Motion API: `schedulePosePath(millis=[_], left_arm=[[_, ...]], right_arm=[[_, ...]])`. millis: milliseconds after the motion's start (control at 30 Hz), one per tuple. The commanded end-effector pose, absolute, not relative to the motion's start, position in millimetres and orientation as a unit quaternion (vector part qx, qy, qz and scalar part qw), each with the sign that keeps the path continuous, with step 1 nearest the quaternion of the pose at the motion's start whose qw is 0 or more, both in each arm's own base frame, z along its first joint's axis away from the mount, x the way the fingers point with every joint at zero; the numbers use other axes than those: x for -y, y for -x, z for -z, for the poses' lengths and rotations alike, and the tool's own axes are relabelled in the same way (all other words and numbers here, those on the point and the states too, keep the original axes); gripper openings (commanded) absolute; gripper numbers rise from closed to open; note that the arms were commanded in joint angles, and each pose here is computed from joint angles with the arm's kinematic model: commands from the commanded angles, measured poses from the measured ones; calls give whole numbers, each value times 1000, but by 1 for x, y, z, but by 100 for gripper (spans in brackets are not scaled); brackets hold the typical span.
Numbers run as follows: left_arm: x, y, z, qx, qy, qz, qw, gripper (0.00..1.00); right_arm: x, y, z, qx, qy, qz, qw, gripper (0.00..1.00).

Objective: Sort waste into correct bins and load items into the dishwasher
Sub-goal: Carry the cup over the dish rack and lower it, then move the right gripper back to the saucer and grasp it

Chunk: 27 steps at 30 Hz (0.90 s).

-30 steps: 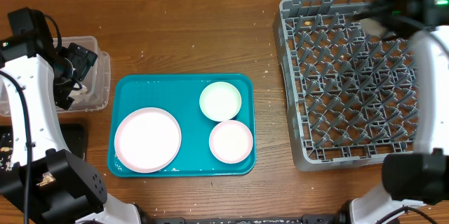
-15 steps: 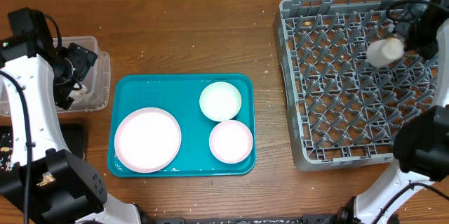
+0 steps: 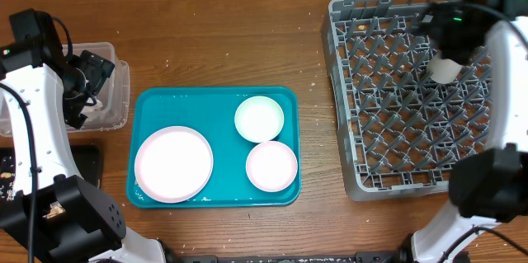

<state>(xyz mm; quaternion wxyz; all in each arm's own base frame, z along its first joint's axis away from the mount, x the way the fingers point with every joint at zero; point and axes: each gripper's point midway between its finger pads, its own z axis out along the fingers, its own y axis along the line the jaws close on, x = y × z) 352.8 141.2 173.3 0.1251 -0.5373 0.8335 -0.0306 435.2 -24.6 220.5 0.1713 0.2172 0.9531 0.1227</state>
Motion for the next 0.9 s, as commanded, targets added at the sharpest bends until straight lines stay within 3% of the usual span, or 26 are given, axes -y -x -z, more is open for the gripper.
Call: schedulePosePath(millis=[0,100,333,633,867], left_arm=[[-145,-356,-180,-831,539,26,137,100],[-145,-356,-180,-831,539,26,137,100],[-145,-356,-180,-831,539,26,137,100],[-145,-356,-180,-831,539,26,137,100],[-145,-356,-180,-831,539,26,137,100]], right_arm=[[-105,-420,-245,-966,-50,-179,180,84],[-192,-404,-222,-969,52,-169,170,85],[-302,-362,-158,-968,170,-136,126,82],[-369,-323,-84,-953,272,-107,83,80],[-369,-322,-37,-953,289,-27,86,80]])
